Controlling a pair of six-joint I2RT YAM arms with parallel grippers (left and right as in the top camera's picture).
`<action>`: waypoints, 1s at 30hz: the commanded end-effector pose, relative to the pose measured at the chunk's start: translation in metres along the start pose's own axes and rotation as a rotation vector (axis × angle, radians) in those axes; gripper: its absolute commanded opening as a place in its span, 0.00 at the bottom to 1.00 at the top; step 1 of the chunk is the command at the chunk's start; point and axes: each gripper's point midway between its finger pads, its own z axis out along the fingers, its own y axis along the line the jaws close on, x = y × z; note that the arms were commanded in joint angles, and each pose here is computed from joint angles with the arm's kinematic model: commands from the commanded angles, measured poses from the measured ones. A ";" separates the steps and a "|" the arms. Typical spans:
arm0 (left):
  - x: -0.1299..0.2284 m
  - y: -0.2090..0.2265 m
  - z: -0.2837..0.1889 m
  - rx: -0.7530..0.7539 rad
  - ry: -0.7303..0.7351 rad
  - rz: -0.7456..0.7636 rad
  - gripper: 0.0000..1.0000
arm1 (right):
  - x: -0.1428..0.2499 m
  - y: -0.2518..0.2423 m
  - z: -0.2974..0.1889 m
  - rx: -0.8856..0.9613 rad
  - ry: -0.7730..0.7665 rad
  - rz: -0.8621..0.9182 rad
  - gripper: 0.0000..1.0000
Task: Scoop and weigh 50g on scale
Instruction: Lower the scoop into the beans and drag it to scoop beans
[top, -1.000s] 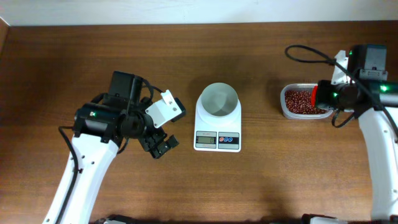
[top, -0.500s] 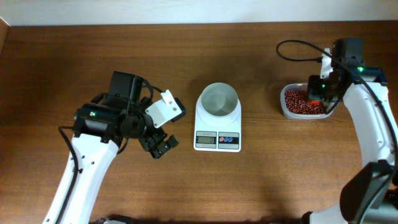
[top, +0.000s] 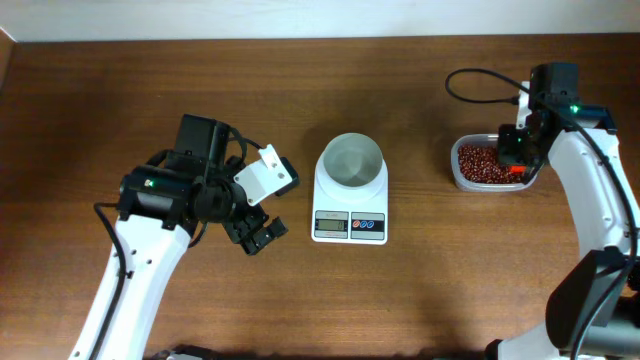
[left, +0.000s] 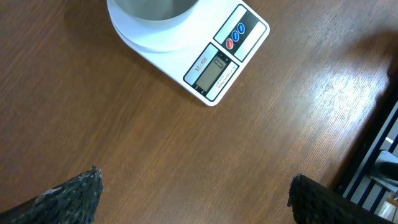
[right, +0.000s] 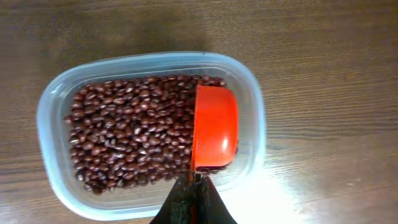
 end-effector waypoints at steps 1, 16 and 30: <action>-0.002 -0.002 -0.004 -0.001 -0.020 0.011 0.99 | 0.004 0.011 0.006 -0.071 0.023 0.002 0.04; -0.002 -0.002 -0.004 -0.001 -0.020 0.011 0.99 | 0.025 0.036 0.016 -0.223 0.105 -0.034 0.04; -0.002 -0.002 -0.004 -0.001 -0.020 0.011 0.99 | 0.023 0.003 0.011 -0.461 0.072 0.196 0.04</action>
